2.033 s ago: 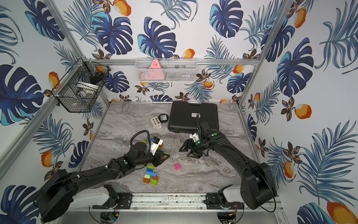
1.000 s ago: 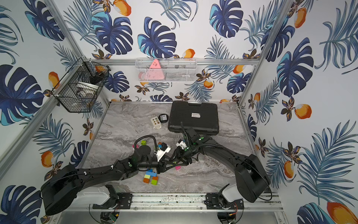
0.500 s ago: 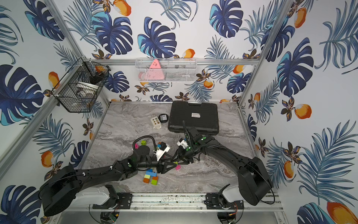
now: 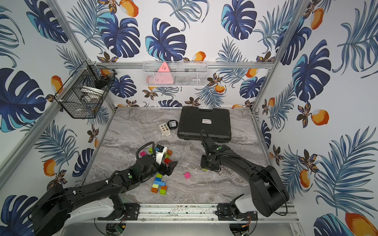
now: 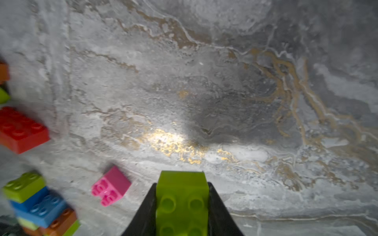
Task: Assemble the letter h with lego
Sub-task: Place the lego brick at the center of the board, then pick up the lego brick from the center of the board.
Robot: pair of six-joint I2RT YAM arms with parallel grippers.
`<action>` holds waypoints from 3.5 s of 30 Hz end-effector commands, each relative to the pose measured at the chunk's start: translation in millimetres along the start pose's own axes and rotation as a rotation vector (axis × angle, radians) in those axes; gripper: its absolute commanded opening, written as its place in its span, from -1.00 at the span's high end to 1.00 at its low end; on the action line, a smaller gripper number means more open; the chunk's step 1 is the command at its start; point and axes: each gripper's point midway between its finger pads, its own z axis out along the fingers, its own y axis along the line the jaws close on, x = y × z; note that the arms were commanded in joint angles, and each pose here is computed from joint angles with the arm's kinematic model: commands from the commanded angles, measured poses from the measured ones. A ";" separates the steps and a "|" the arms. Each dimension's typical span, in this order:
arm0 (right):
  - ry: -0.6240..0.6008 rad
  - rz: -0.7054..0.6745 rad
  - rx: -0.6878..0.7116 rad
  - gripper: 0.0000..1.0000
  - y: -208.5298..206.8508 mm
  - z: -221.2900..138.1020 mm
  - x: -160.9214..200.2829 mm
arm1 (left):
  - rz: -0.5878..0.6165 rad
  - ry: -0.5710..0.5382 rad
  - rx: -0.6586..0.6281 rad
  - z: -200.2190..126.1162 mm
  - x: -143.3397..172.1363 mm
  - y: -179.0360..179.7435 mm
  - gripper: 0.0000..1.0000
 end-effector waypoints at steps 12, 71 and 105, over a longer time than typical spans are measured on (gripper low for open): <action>-0.159 0.000 0.110 -0.11 -15.4 -10.2 -14.6 | -0.201 0.260 -0.336 32.1 23.8 76.2 -0.89; -0.958 -0.638 -0.736 -0.11 97.3 -135.4 6.5 | -0.796 0.233 0.833 4.8 -54.3 -104.1 0.18; -0.885 -0.731 -0.658 0.47 100.5 -110.9 30.4 | -0.858 0.285 0.872 26.6 -35.1 -98.7 -0.98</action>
